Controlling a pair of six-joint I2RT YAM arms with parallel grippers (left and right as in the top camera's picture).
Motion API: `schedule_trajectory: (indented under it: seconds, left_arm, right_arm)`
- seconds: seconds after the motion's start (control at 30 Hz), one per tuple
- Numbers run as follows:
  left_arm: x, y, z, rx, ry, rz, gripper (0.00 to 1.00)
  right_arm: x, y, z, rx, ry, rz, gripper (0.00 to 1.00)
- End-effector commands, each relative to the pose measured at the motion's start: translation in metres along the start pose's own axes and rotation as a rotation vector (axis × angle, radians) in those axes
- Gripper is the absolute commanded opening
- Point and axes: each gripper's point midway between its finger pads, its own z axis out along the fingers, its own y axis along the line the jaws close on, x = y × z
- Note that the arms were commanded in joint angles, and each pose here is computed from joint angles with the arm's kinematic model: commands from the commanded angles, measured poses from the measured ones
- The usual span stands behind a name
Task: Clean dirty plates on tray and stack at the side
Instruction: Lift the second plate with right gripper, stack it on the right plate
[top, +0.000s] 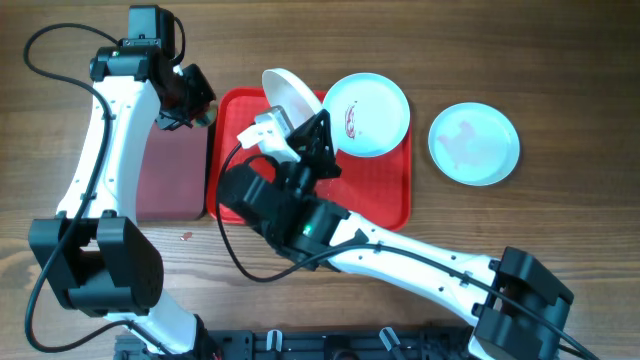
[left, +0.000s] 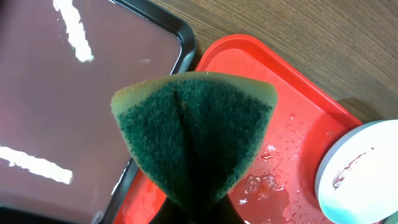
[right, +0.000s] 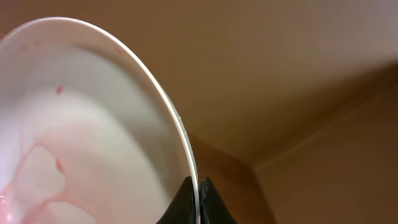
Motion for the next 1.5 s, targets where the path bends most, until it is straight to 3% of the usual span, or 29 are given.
schedule_trajectory:
  seconds: [0.0,0.33,0.53,0.8,0.93,1.03,1.2,1.47]
  left_arm:
    - [0.003,-0.003,0.003,0.011,0.014,0.025,0.04]
    - [0.003,-0.003,0.003,0.011,0.014,0.025,0.04]
    - [0.003,-0.003,0.003,0.010,0.015,0.025,0.04]
    - [0.006,-0.001,0.003,0.003,0.027,0.024,0.04]
    - [0.008,0.000,0.003,-0.001,0.034,0.024,0.04]
    - [0.007,0.000,0.003,-0.001,0.034,0.024,0.04]
    - [0.008,0.000,0.003,-0.001,0.034,0.024,0.04]
    - [0.007,0.000,0.003,-0.001,0.034,0.024,0.04]
  right_arm:
    - [-0.009,-0.021,-0.005,0.055,0.004,-0.011,0.04]
    - [-0.005,-0.004,-0.005,-0.028,-0.013,-0.003,0.04]
    - [0.042,0.083,-0.030,-0.550,0.085,-0.059,0.04]
    - [0.038,0.053,-0.004,-0.834,0.304,0.400,0.04]
    - [0.070,0.010,0.048,-0.924,0.496,0.612,0.04]
    - [0.107,-0.018,0.084,-0.902,0.622,0.717,0.04]
    - [0.186,-0.081,0.141,-0.686,0.786,0.865,0.04]
    - [0.314,-0.128,0.164,-0.402,0.982,1.022,0.04]
